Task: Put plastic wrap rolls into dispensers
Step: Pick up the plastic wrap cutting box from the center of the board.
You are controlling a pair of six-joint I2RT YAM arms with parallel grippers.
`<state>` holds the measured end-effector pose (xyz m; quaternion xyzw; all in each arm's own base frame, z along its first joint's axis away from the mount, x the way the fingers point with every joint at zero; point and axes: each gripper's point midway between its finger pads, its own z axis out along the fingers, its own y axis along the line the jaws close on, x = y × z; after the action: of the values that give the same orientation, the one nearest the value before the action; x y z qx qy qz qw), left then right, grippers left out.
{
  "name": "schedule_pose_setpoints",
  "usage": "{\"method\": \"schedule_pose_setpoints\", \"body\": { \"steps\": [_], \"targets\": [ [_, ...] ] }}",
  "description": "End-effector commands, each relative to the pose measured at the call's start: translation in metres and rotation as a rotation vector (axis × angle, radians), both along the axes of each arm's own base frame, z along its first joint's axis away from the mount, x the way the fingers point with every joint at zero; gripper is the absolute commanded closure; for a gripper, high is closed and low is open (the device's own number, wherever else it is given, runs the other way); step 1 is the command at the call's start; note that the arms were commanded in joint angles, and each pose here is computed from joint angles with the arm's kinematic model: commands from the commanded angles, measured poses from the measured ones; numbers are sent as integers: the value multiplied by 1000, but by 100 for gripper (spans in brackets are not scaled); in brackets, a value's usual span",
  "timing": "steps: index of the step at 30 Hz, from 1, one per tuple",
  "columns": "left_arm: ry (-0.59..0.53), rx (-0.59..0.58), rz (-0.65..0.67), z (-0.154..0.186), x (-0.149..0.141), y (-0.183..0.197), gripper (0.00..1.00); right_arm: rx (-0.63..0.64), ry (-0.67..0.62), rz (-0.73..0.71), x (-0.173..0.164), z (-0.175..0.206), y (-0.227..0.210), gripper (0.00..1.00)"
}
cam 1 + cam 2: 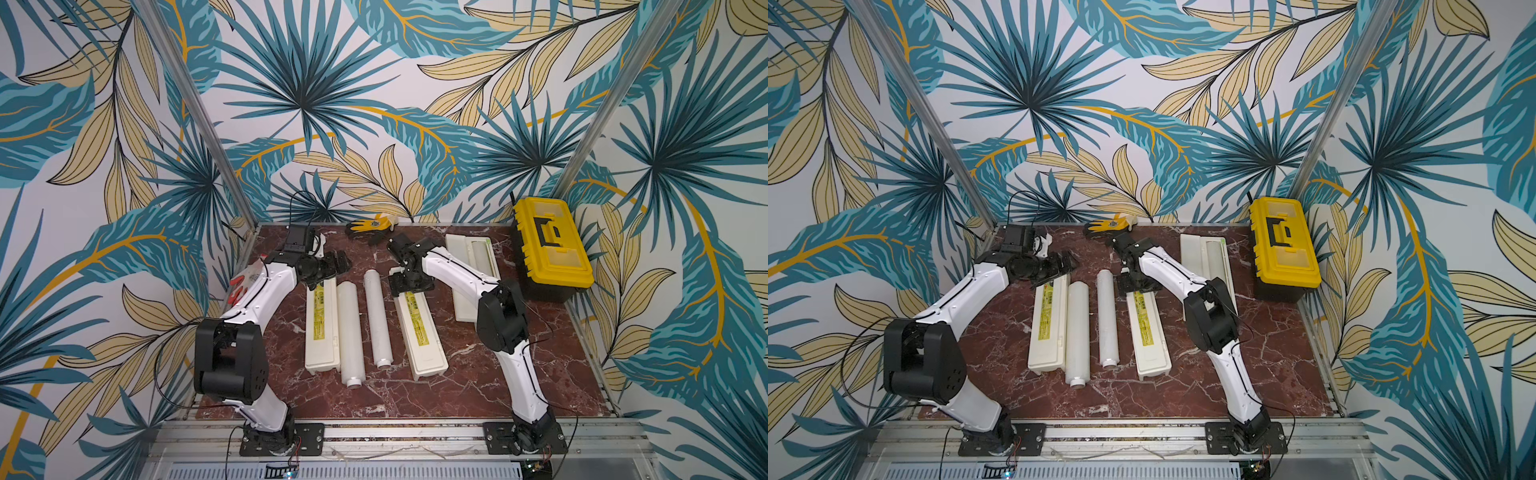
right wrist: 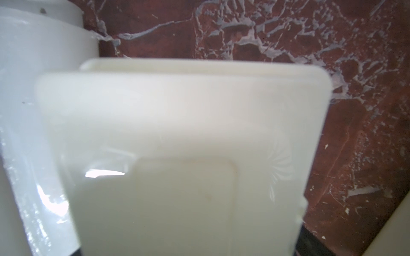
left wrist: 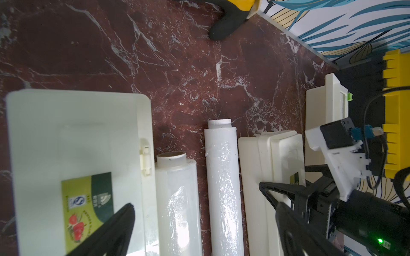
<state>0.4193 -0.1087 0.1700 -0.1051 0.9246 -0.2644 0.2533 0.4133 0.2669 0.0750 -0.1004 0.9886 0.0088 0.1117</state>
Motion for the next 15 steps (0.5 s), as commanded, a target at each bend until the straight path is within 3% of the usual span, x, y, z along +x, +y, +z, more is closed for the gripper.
{"method": "schedule_pose_setpoints", "body": {
  "steps": [1,7,15],
  "targets": [
    [-33,-46,-18,8,10,-5,1,49,-16,21,-4,22,0,27],
    [-47,-93,-51,11,13,-14,0,110,-36,1,-3,39,-8,39],
    [-107,-223,-150,25,15,-37,1,214,-88,52,-4,67,-12,44]
  ]
}}
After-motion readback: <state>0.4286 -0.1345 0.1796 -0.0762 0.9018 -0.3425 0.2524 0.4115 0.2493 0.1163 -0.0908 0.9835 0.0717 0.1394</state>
